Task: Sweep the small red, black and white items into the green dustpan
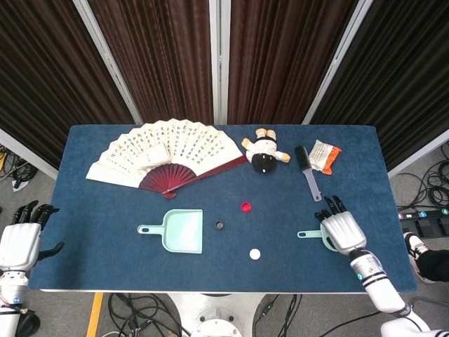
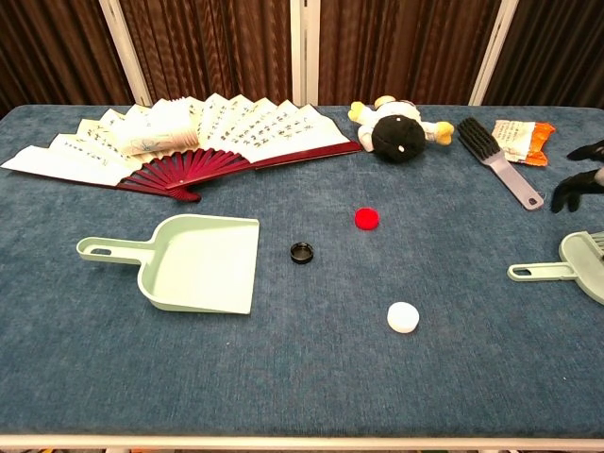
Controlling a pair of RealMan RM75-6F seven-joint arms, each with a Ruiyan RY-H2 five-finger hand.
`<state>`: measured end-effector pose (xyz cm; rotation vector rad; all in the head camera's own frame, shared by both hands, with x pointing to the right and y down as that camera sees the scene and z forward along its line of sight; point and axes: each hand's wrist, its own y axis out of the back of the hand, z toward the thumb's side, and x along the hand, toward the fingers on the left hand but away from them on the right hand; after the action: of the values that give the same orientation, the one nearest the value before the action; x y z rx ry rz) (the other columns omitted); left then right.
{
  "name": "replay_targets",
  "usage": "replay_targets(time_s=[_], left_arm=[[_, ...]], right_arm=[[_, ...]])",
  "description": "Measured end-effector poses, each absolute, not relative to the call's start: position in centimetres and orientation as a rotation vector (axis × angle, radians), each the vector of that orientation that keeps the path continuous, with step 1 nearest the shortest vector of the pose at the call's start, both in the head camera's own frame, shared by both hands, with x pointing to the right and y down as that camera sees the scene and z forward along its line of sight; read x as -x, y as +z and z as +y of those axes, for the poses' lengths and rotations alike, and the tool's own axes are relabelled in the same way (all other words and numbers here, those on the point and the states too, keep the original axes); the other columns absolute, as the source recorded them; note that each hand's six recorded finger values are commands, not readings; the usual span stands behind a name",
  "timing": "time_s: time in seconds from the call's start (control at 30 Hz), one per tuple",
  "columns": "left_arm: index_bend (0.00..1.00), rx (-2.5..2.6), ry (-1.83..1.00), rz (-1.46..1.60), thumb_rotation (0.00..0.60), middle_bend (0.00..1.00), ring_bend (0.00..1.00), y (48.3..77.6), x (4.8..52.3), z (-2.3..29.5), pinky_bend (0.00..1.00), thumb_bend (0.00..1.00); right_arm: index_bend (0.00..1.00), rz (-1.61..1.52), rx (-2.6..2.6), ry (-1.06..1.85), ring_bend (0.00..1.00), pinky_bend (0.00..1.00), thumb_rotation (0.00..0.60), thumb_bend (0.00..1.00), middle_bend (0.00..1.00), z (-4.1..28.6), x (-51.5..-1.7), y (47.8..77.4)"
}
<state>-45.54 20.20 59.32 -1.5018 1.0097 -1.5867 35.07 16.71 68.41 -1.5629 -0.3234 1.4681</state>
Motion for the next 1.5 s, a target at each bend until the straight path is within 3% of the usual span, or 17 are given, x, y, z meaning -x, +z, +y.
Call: replay_targets(time_s=[0.33, 0.67, 1.13, 1.27, 1.5], left_arm=[[0.26, 1.515, -1.604, 1.019, 0.6, 0.22, 0.09, 59.9, 45.9, 20.5, 0.14, 0.14], [0.26, 1.519, -1.608, 1.022, 0.6, 0.22, 0.09, 60.1, 46.0, 20.5, 0.14, 0.14], [0.26, 1.518, -1.613, 1.026, 0.6, 0.22, 0.09, 60.3, 46.3, 20.6, 0.14, 0.14], [0.26, 1.519, -1.606, 1.017, 0.6, 0.22, 0.09, 60.3, 46.2, 20.4, 0.14, 0.14], [0.26, 1.538, -1.548, 0.984, 0.6, 0.22, 0.09, 60.1, 45.2, 18.5, 0.14, 0.14]], right_arm=[[0.4, -0.339, 1.557, 1.492, 0.07, 0.05, 0.6, 0.16, 0.4, 17.8, -33.1, 72.0], [0.42, -0.383, 1.579, 1.524, 0.08, 0.05, 0.6, 0.17, 0.41, 18.9, -33.6, 73.2], [0.5, -0.375, 1.596, 1.531, 0.14, 0.08, 0.6, 0.28, 0.47, 19.4, -33.4, 73.8], [0.57, -0.382, 1.604, 1.528, 0.19, 0.11, 0.6, 0.34, 0.53, 19.4, -33.4, 73.8], [0.68, -0.458, 1.64, 1.495, 0.27, 0.17, 0.6, 0.54, 0.61, 18.2, -33.2, 72.8]])
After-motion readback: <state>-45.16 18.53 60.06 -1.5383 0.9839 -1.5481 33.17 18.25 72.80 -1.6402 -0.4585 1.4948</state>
